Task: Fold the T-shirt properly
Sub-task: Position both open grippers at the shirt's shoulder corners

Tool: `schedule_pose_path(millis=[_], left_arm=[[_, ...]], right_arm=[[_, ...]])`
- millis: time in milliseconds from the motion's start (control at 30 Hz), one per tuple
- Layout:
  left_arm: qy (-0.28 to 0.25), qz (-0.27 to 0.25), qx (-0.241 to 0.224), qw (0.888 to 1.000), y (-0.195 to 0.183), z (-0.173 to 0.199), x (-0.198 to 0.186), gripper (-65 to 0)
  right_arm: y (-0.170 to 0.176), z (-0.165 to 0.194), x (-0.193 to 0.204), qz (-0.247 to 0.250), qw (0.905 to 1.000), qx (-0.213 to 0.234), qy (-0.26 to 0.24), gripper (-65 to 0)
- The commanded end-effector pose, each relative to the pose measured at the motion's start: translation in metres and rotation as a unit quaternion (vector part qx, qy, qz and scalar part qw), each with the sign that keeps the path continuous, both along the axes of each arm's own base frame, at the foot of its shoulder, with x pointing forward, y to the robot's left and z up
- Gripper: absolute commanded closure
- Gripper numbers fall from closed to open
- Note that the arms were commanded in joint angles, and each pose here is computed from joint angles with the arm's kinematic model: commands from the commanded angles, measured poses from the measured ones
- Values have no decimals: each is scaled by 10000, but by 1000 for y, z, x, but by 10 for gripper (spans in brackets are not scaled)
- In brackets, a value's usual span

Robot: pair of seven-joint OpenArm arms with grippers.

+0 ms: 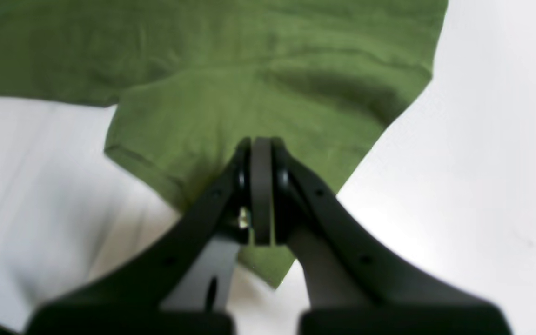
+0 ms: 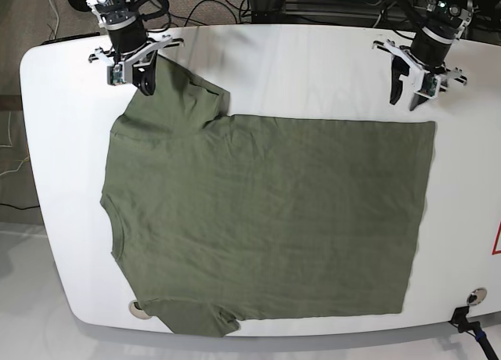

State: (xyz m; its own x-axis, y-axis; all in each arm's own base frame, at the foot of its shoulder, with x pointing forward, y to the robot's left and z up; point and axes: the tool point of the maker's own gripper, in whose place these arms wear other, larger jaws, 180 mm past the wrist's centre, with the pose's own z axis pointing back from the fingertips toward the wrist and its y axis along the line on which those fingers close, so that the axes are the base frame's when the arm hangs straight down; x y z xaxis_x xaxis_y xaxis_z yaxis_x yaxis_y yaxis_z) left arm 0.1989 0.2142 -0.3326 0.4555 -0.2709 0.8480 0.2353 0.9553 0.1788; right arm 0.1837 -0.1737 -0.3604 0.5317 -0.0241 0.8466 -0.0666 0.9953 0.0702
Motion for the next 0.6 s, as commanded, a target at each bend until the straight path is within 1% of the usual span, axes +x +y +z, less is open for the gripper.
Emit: schedule_pose_path(millis=[0, 67, 100, 167, 233, 333, 433, 567], left_arm=[[-307, 209, 45, 9993, 11, 16, 10, -318], [-294, 293, 85, 9991, 16, 17, 15, -324], [-330, 313, -3, 9990, 15, 19, 19, -326], [-473, 334, -279, 9979, 17, 28, 25, -326], [-417, 420, -546, 9968, 24, 31, 28, -326], [-283, 533, -894, 9942, 39, 34, 34, -326], [-132, 726, -1203, 9900, 57, 30, 39, -326], [1, 963, -1365, 9859, 82, 24, 38, -326]], right_arm=[[-5, 9, 7, 33, 9999, 3, -118, -31], [-8, 9, 8, -21, 10000, 60, -73, -89], [-11, 9, 8, -47, 9999, 143, -23, -122], [-20, 11, 8, -103, 9994, 332, 64, -182], [-30, 13, 8, -218, 9985, 478, 141, -248], [-45, 8, 3, -368, 9961, 704, 381, -312], [-59, 1, -10, -487, 9934, 789, 671, -344], [-63, -14, -28, -471, 9876, 1039, 1083, -346]])
